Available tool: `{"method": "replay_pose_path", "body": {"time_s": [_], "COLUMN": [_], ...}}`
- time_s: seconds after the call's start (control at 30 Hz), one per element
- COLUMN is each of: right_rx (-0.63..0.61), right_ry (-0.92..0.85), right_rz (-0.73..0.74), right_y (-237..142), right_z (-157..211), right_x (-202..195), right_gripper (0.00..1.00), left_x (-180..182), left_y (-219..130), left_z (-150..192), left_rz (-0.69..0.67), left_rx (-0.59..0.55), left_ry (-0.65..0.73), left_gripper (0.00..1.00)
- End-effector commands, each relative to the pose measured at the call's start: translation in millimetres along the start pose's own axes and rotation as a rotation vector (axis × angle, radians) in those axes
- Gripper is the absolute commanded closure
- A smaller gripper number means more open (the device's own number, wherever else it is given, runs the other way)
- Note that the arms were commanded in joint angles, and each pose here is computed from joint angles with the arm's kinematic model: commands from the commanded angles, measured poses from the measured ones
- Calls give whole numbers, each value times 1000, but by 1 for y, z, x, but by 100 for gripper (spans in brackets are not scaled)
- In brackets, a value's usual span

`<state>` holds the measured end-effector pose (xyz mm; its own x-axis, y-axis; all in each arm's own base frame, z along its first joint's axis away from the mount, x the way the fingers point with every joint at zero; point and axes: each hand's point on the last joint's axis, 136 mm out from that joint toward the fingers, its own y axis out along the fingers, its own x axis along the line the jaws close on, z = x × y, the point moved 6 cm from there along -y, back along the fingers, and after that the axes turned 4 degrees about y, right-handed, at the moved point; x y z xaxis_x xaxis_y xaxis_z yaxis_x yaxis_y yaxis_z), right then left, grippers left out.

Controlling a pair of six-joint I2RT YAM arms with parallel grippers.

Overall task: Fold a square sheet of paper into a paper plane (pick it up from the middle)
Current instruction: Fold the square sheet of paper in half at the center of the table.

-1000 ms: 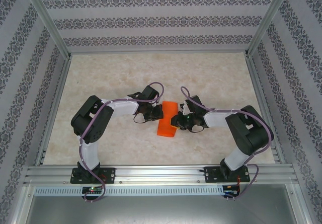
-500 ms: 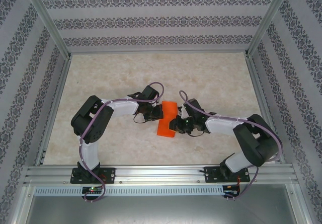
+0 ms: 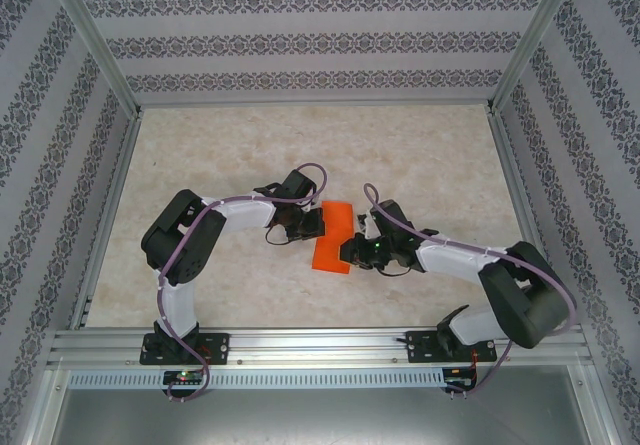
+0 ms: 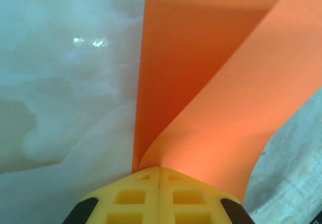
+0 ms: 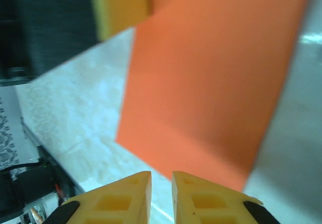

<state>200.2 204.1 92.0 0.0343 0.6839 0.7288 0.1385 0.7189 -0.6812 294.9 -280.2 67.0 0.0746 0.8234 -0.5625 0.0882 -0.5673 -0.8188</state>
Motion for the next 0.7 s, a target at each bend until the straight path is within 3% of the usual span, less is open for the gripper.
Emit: {"method": "replay_pose_path", "body": {"time_s": [0.0, 0.17, 0.37, 0.67], "right_rx": [1, 57, 94, -51], "right_ry": [-27, -16, 63, -41], "right_rz": [-23, 24, 103, 30], "right_y": [2, 22, 34, -6], "right_z": [0, 6, 23, -7], "right_x": [12, 2, -37, 18], "right_gripper": [81, 81, 82, 80], "left_x": [29, 30, 29, 30], "left_y": [18, 19, 22, 23], "left_z": [23, 23, 21, 21], "left_rz": [-139, -133, -135, -142], "left_rx": [91, 91, 92, 96], "left_ry": [-28, -34, -28, -26], "left_gripper": [100, 100, 100, 100]}}
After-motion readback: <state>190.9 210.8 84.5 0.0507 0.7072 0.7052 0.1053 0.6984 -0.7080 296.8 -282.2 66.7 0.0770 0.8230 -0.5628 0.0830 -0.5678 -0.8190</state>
